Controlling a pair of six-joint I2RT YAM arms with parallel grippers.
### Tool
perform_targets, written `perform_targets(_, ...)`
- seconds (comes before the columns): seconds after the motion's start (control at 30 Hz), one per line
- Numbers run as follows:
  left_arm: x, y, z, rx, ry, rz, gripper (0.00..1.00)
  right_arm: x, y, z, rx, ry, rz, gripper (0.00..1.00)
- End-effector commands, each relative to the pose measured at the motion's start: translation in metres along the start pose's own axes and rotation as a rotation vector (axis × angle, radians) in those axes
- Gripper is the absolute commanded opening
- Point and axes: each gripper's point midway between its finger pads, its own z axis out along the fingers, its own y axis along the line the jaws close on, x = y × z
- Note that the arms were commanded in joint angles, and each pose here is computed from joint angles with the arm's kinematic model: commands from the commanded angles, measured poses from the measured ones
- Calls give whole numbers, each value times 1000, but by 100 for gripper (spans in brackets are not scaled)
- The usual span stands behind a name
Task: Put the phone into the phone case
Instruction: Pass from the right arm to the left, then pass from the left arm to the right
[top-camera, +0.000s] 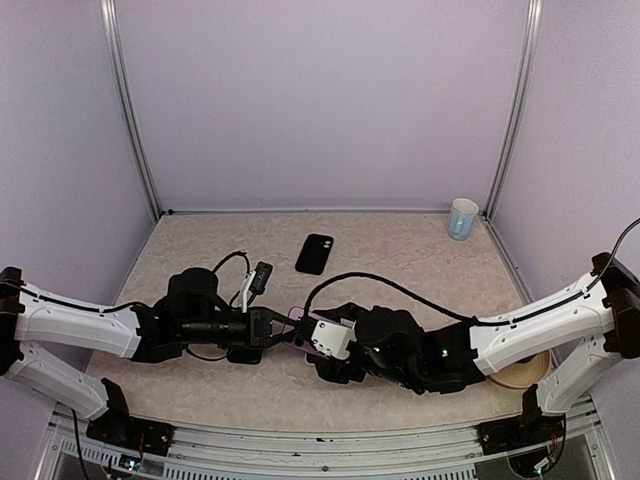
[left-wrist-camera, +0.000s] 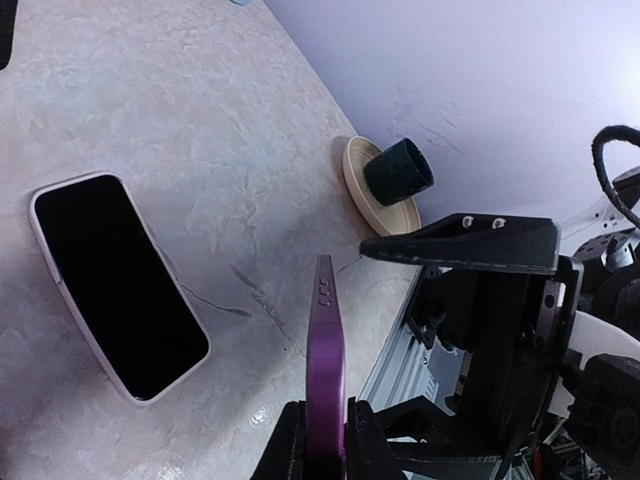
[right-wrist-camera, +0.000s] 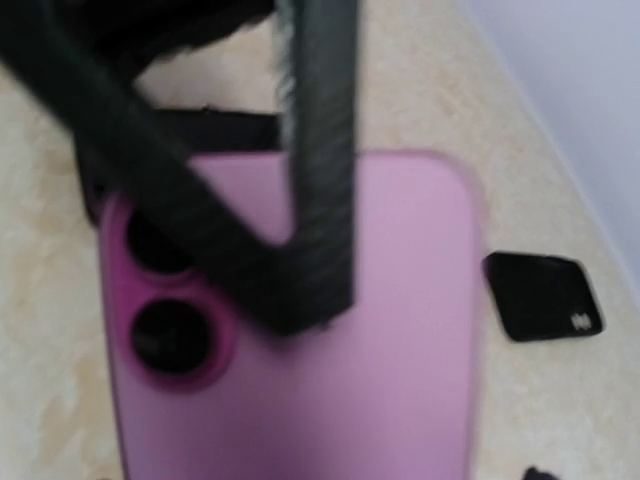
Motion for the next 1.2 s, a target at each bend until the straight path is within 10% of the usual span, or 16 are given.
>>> perform_targets(0.0, -19, -4, -6, -3, -91, -65, 0, -17, -12, -2, 71, -57, 34, 90)
perform_targets(0.47, -51, -7, -33, -55, -253, -253, 0, -3, -3, 2, 141, -5, -56, 99)
perform_targets(1.17, -39, 6, -38, -32, -239, -542, 0, 9, -19, 9, 415, 78, -261, 64)
